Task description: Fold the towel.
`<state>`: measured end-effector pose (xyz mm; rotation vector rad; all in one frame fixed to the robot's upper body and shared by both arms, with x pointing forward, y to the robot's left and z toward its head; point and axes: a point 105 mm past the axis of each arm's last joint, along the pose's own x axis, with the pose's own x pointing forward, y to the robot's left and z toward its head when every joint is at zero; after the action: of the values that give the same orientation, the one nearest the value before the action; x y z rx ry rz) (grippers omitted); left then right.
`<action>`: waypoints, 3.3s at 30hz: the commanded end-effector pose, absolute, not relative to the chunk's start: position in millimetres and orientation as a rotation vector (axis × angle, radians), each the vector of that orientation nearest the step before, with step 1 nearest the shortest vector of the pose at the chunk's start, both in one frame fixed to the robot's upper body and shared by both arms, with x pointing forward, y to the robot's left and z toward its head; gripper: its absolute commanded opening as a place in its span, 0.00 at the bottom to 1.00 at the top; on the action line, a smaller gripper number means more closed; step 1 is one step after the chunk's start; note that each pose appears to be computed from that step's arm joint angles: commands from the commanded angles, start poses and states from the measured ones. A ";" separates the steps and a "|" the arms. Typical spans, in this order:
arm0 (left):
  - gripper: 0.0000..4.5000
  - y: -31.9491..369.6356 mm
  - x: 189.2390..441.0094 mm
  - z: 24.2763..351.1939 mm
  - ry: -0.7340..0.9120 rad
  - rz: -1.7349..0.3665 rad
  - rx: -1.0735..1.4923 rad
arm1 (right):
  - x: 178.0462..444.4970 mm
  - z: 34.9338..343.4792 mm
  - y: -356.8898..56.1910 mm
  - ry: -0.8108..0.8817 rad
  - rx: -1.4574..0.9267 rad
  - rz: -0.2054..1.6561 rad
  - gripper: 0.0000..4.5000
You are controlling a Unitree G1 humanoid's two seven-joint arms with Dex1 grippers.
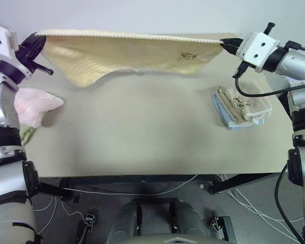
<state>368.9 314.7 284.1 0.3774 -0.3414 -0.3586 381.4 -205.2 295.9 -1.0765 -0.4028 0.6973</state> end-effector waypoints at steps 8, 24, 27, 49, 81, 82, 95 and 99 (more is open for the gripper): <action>0.00 314.1 269.1 186.3 0.120 -0.695 0.284 | 286.6 193.6 -218.1 0.071 -0.841 1.141 0.00; 0.00 301.9 236.9 144.4 0.335 -0.735 0.305 | 274.4 178.8 -223.6 0.206 -0.764 1.175 0.00; 0.00 305.3 257.9 151.0 0.263 -0.664 0.329 | 294.8 183.1 -220.8 0.161 -0.791 1.130 0.00; 0.00 307.9 339.6 126.6 0.213 -0.507 0.496 | 405.2 170.8 -198.5 0.062 -0.938 0.914 0.00; 1.00 275.6 312.1 166.7 -0.021 -0.551 0.362 | 308.0 155.2 -169.8 0.227 0.252 0.780 1.00; 1.00 268.6 310.5 164.6 -0.013 -0.587 0.363 | 304.1 150.4 -168.8 0.259 0.326 0.763 1.00; 1.00 201.2 294.3 136.8 0.054 -0.926 0.369 | 300.7 102.4 -177.7 0.467 0.889 0.377 1.00; 1.00 196.2 294.7 136.1 0.049 -0.945 0.350 | 314.5 105.8 -183.5 0.448 0.978 0.296 1.00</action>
<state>295.8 202.2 124.0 0.3306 0.0994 -0.9221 308.8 -170.1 105.0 0.9461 0.4729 0.3767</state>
